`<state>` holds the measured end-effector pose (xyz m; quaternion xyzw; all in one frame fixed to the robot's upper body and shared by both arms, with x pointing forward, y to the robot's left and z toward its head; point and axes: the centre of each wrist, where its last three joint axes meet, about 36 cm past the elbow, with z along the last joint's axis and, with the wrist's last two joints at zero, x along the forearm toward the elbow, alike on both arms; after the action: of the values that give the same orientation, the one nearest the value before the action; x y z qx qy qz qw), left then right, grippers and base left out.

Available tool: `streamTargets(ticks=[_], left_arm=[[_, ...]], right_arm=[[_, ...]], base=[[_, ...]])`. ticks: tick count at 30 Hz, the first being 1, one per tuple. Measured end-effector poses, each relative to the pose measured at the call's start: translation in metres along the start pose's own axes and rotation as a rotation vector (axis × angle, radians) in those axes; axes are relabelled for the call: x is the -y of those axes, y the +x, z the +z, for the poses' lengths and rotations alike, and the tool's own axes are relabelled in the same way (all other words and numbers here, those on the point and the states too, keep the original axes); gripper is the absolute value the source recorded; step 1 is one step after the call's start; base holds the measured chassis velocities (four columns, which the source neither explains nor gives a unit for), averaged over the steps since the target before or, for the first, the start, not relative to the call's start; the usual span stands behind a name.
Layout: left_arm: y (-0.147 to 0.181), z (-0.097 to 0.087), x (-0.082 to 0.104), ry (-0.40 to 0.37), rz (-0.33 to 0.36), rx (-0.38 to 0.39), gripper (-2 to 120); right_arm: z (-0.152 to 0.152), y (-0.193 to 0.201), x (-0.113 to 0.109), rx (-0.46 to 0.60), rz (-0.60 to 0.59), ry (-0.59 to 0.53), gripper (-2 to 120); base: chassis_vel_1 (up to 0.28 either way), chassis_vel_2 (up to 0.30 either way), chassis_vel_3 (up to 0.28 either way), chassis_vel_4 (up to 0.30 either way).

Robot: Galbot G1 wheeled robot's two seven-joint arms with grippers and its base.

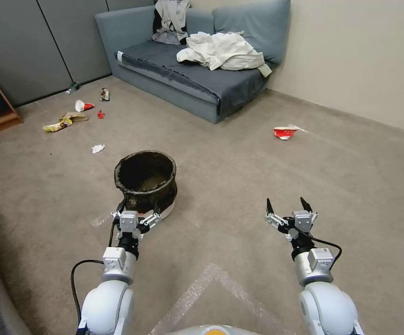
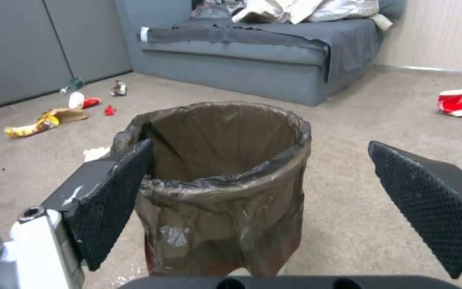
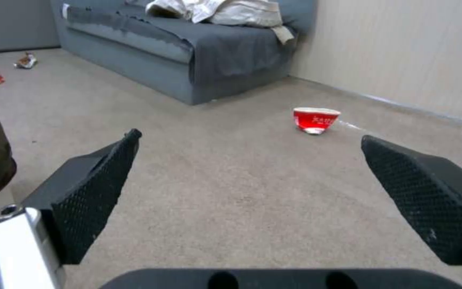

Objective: Pick up the trash can from the floor.

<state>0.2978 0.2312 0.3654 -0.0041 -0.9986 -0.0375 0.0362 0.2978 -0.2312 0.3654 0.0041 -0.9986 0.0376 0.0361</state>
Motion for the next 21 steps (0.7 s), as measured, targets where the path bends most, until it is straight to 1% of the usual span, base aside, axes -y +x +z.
streamTargets(ticks=[21], left_arm=[[0.0,0.0,0.0,0.0,0.0,0.0,100]], right_arm=[[0.0,0.0,0.0,0.0,0.0,0.0,100]], base=[[0.0,0.0,0.0,0.0]])
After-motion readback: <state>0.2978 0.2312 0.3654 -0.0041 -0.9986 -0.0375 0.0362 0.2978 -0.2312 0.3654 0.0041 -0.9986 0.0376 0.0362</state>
